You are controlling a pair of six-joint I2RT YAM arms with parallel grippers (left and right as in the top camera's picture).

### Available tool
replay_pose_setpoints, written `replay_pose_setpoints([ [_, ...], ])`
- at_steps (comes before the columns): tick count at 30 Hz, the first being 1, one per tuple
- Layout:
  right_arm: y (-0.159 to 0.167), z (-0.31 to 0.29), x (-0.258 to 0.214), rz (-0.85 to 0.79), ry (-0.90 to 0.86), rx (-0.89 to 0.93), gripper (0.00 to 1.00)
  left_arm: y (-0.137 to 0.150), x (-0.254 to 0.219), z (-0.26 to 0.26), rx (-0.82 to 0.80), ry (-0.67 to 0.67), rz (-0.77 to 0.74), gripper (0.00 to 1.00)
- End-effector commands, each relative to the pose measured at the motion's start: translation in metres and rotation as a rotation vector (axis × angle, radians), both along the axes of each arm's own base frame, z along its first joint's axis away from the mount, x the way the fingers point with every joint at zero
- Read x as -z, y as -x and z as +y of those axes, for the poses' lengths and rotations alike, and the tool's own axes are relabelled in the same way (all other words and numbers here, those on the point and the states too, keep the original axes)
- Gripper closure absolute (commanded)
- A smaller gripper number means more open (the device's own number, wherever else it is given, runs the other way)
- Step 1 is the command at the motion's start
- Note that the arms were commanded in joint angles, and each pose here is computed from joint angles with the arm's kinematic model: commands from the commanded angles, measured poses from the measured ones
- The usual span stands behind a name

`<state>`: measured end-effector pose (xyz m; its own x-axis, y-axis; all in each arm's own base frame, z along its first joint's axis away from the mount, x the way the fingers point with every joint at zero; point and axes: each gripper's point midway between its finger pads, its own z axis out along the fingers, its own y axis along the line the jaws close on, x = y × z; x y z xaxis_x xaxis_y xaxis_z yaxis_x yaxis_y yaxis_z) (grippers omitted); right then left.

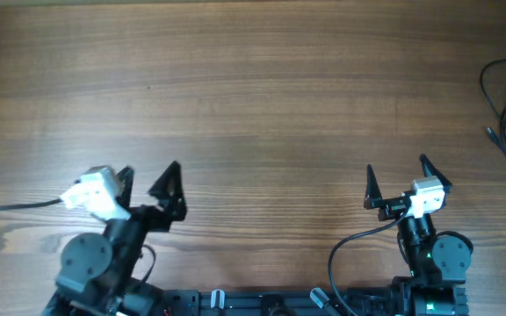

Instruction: Untangle cables

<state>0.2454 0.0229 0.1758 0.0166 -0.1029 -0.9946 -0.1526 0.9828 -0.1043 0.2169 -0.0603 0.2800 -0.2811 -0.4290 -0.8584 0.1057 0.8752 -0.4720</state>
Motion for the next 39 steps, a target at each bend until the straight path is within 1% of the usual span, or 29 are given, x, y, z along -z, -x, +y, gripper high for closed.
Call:
replay_pose_setpoints([
  [1,0.001,0.0,-0.003,-0.012,-0.013,0.003,0.0,-0.011,0.004,-0.019,0.114,-0.16,-0.144,0.0],
  [4,0.001,0.0,-0.003,-0.012,-0.013,0.003,0.0,-0.016,-0.007,-0.024,0.137,-0.183,-0.272,0.0],
  [7,0.001,0.0,-0.003,-0.012,-0.013,0.003,0.0,-0.017,-0.019,-0.017,0.109,-0.16,-0.39,0.0],
  [10,0.001,0.0,-0.003,-0.012,-0.013,0.003,0.0,-0.014,-0.025,-0.007,0.067,-0.153,-0.469,0.0],
  [18,0.001,0.0,-0.003,-0.012,-0.013,0.003,0.0,-0.009,-0.02,0.019,-0.035,-0.174,-0.517,0.0],
  [22,0.001,0.0,-0.003,-0.012,-0.013,0.003,0.0,-0.001,-0.014,0.03,-0.082,-0.168,-0.564,0.0],
  [29,0.001,0.0,-0.003,-0.012,-0.013,0.003,0.0,-0.009,0.008,0.032,-0.084,-0.171,-0.525,0.0],
  [39,0.001,0.0,-0.003,-0.012,-0.013,0.003,0.0,-0.025,0.069,0.033,-0.066,-0.189,-0.389,0.0],
])
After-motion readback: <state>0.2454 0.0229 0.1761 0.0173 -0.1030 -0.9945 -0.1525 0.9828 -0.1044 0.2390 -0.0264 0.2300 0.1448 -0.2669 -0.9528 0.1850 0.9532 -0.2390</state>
